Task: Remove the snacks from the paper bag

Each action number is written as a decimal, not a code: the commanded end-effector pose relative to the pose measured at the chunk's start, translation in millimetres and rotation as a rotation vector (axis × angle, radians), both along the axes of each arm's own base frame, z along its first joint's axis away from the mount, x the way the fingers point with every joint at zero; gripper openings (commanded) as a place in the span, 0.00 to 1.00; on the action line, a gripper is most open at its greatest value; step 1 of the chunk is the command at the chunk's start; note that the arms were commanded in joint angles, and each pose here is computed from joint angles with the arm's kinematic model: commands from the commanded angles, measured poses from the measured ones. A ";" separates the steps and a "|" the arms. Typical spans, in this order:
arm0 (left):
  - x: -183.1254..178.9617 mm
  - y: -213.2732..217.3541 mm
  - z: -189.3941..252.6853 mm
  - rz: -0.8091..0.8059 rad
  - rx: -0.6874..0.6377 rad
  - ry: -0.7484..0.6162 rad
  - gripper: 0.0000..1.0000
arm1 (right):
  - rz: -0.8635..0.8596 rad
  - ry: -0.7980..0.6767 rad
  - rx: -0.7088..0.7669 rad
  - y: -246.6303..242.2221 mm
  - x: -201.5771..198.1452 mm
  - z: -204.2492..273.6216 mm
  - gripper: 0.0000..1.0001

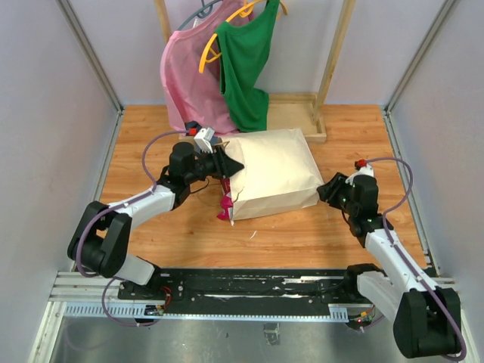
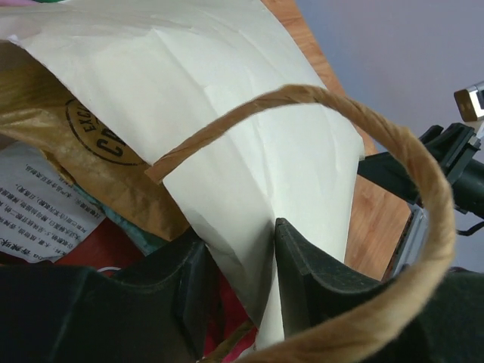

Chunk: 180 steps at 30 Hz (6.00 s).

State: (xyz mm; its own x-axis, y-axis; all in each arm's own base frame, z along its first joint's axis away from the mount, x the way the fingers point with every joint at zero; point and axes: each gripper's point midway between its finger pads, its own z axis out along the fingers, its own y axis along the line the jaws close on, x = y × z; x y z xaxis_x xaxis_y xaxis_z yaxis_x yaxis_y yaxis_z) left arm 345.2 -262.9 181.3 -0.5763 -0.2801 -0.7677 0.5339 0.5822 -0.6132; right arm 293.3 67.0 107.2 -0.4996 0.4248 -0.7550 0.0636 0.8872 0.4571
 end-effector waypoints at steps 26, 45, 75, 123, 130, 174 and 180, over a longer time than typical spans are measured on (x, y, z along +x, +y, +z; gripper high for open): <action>7.3 -3.1 4.8 0.007 -0.002 -0.032 0.34 | -0.004 -0.108 0.070 2.3 30.4 21.7 0.42; 7.9 -28.3 -12.7 -0.025 0.032 0.007 0.31 | -0.063 -0.061 0.078 -13.9 28.9 7.8 0.01; -5.5 -195.6 0.7 -0.227 -0.109 0.047 0.25 | -0.470 -0.089 0.082 -140.6 13.2 46.6 0.01; -64.8 -60.8 -4.4 -0.101 0.110 -0.056 1.00 | -0.157 -0.291 0.210 -105.1 39.4 140.4 0.99; -102.4 -14.9 -22.0 -0.077 0.107 -0.068 1.00 | -0.099 -0.271 0.301 -89.2 49.1 123.5 0.99; -109.4 -161.8 -61.4 -0.322 -0.133 0.062 0.09 | 0.236 -0.222 -0.073 2.6 50.2 136.0 0.95; -112.2 -149.2 -47.5 -0.298 -0.121 0.028 0.00 | 0.319 -0.157 -0.153 23.2 56.2 119.5 0.95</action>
State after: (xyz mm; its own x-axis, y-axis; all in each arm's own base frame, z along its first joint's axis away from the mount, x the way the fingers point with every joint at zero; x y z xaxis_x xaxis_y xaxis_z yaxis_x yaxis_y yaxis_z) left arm 233.3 -418.6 103.3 -0.7187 -0.1417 -0.6807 0.6082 0.3463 -0.7143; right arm 344.5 95.9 244.5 -0.4301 0.2644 -0.8632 -0.3172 0.8509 0.4187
